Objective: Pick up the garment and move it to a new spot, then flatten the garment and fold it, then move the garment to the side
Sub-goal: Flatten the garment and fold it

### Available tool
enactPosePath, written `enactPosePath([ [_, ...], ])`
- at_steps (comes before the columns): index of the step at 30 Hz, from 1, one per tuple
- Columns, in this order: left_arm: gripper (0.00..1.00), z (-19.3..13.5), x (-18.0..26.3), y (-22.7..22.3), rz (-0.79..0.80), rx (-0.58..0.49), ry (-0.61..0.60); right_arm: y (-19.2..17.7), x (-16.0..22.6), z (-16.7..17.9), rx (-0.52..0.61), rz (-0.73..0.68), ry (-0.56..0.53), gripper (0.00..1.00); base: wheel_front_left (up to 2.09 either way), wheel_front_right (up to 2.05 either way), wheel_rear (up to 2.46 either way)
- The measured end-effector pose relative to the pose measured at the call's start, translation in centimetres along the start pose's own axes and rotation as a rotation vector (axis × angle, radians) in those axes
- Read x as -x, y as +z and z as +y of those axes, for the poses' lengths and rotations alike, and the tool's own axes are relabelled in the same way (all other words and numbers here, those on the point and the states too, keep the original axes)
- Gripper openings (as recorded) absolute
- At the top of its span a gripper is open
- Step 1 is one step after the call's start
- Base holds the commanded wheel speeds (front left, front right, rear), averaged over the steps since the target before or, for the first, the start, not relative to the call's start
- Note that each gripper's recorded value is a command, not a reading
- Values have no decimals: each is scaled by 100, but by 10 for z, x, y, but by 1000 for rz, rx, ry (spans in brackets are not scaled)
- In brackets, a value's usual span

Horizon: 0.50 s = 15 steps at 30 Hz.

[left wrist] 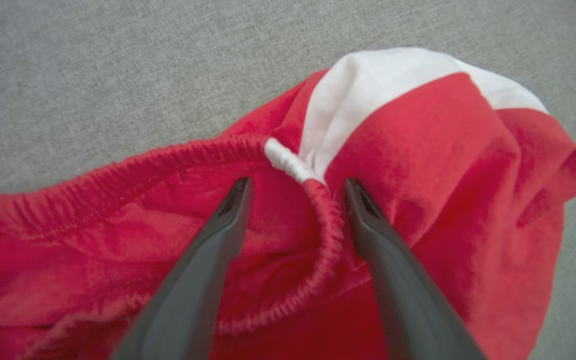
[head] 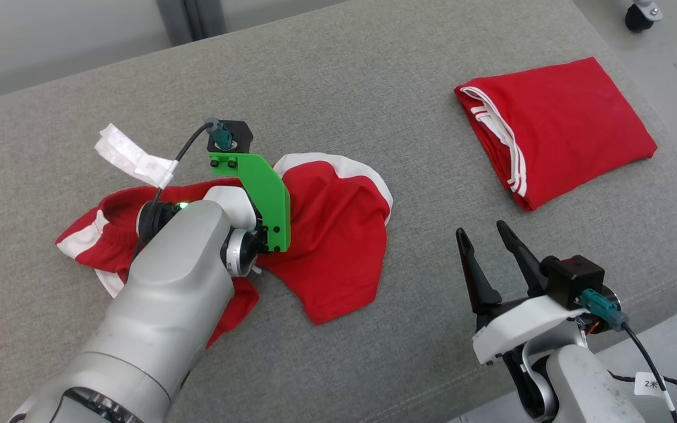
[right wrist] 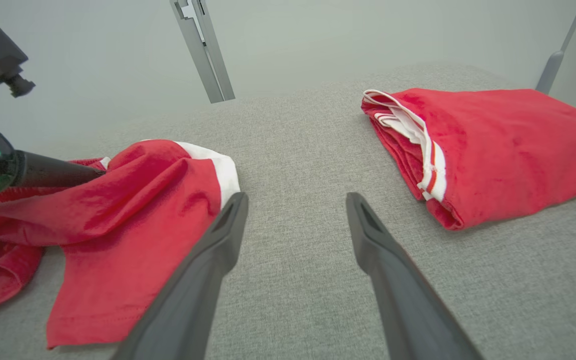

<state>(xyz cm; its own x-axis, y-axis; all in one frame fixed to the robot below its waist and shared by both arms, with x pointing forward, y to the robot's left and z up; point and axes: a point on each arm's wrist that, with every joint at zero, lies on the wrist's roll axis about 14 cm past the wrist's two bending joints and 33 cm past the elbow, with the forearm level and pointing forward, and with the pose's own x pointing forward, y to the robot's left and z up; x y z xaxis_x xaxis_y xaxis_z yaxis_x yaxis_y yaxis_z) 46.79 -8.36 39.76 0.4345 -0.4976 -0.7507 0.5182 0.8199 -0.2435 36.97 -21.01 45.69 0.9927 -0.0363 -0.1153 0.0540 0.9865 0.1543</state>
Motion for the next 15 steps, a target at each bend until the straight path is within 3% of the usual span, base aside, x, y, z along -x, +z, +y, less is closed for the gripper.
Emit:
enactPosePath([
  [4,0,-9,0,9,-76,28,-55,2,-2,-1,-3,-6,-4,100,0,0,0],
  [7,0,-11,9,42,-243,19,-73,4,-3,-3,-3,-13,-7,100,0,0,0],
  [11,0,-20,46,119,-593,-22,-113,5,-3,0,-3,-17,1,100,0,0,0],
  [15,0,-38,83,165,-784,-89,-193,7,-3,4,-4,-26,13,100,0,0,0],
])
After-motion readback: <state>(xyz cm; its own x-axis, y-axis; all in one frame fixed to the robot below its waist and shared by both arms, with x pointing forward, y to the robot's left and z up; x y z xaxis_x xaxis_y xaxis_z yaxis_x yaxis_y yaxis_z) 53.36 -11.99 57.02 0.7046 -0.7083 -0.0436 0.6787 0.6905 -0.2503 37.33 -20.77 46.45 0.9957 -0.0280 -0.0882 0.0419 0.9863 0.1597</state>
